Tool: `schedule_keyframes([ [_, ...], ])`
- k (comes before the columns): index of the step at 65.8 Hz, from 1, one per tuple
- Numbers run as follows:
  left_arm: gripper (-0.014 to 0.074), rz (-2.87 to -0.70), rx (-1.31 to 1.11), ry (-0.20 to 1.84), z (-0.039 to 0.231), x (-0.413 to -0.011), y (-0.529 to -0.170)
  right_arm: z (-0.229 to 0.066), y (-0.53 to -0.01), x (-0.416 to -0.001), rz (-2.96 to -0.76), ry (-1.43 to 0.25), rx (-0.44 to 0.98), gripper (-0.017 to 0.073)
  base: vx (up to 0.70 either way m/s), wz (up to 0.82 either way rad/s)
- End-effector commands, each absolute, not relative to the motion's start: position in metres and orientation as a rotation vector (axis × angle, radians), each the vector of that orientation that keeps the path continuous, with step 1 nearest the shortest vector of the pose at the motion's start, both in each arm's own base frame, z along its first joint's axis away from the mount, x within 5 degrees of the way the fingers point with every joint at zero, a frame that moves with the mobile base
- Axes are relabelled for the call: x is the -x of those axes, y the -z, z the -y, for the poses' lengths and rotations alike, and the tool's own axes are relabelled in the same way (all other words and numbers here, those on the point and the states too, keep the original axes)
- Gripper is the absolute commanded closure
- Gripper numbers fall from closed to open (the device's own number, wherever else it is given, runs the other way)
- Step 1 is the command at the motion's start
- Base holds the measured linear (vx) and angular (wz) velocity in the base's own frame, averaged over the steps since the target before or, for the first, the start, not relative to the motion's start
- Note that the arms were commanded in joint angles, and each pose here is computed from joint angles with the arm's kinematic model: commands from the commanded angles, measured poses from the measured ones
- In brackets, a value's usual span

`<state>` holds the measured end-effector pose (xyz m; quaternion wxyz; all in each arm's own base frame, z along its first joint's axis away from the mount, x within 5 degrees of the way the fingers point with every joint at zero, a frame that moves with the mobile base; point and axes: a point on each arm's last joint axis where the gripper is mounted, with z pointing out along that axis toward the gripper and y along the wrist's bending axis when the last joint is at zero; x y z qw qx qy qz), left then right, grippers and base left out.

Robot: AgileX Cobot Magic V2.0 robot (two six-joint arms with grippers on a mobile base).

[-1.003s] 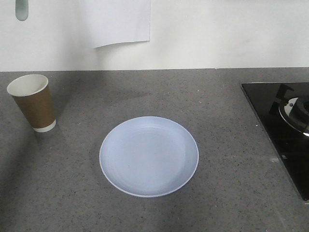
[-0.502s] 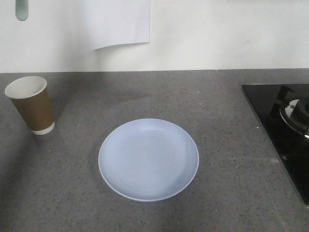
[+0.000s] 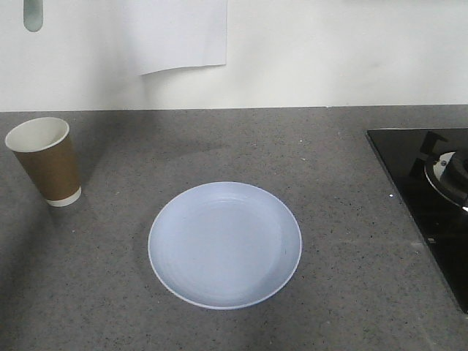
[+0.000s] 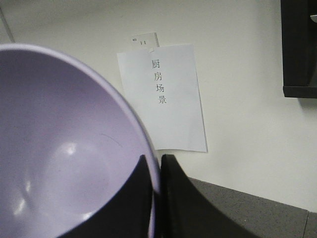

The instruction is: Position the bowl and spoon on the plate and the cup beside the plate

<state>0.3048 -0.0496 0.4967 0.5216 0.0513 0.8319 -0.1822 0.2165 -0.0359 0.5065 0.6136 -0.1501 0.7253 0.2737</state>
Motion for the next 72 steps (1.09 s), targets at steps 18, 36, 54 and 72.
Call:
schedule_keyframes([
  [18,0.0599,-1.877,-0.114,0.461,0.0505,-0.2919,-0.5191,0.0292,-0.5241,-0.2057,-1.574,-0.638,0.358,0.0564,0.0,0.0],
  [36,0.0599,-1.877,-0.114,0.461,0.0505,-0.2919,-0.5191,0.0292,-0.5241,-0.2057,-1.574,-0.638,0.358,0.0564,0.0,0.0],
  [54,0.0599,-1.877,-0.114,0.461,0.0505,-0.2919,-0.5191,0.0292,-0.5241,-0.2057,-1.574,-0.638,0.358,0.0564,0.0,0.0],
  [72,0.0599,-1.877,-0.114,0.461,0.0505,-0.2919,-0.5191,0.0292,-0.5241,-0.2057,-1.574,-0.638,0.358,0.0564,0.0,0.0],
])
